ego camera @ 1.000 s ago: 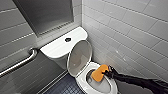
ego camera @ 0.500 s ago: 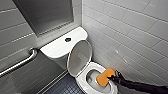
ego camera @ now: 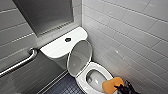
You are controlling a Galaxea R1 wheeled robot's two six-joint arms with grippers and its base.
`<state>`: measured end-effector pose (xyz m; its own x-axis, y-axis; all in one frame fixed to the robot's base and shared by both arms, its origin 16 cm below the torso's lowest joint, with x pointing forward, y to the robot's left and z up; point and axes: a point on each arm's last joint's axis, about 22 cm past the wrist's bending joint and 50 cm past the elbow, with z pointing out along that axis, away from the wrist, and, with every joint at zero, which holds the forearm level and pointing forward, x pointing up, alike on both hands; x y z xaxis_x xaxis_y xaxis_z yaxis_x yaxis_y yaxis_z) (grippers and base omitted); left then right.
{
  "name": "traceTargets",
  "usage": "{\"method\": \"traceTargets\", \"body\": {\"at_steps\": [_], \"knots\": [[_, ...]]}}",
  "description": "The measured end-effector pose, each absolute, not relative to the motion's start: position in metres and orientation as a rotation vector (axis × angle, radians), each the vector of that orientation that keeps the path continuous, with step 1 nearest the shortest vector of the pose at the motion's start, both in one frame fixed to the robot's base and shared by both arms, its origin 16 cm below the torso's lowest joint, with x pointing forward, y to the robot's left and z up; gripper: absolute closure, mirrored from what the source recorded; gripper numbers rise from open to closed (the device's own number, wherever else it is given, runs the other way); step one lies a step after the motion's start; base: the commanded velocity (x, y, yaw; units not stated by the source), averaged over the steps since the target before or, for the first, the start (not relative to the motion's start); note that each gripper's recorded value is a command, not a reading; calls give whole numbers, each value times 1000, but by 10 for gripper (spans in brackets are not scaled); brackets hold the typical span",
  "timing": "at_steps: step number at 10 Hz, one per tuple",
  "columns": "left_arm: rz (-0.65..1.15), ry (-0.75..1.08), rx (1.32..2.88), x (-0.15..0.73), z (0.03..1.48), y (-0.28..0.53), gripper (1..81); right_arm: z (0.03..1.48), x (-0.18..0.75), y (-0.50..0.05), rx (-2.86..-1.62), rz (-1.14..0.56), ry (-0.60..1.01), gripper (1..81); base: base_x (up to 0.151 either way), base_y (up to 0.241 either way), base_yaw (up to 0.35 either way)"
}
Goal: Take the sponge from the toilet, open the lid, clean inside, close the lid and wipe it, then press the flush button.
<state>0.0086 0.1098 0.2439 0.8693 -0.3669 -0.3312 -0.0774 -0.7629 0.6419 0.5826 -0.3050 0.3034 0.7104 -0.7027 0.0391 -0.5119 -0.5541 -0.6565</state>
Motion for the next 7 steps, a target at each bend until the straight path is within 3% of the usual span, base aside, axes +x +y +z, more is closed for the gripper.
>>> {"method": "traceTargets", "body": {"at_steps": [7], "knots": [[-590,-322,2390,7,245,108,10,311,466,-294,-2248,-254,1022,811,0,0,0]]}}
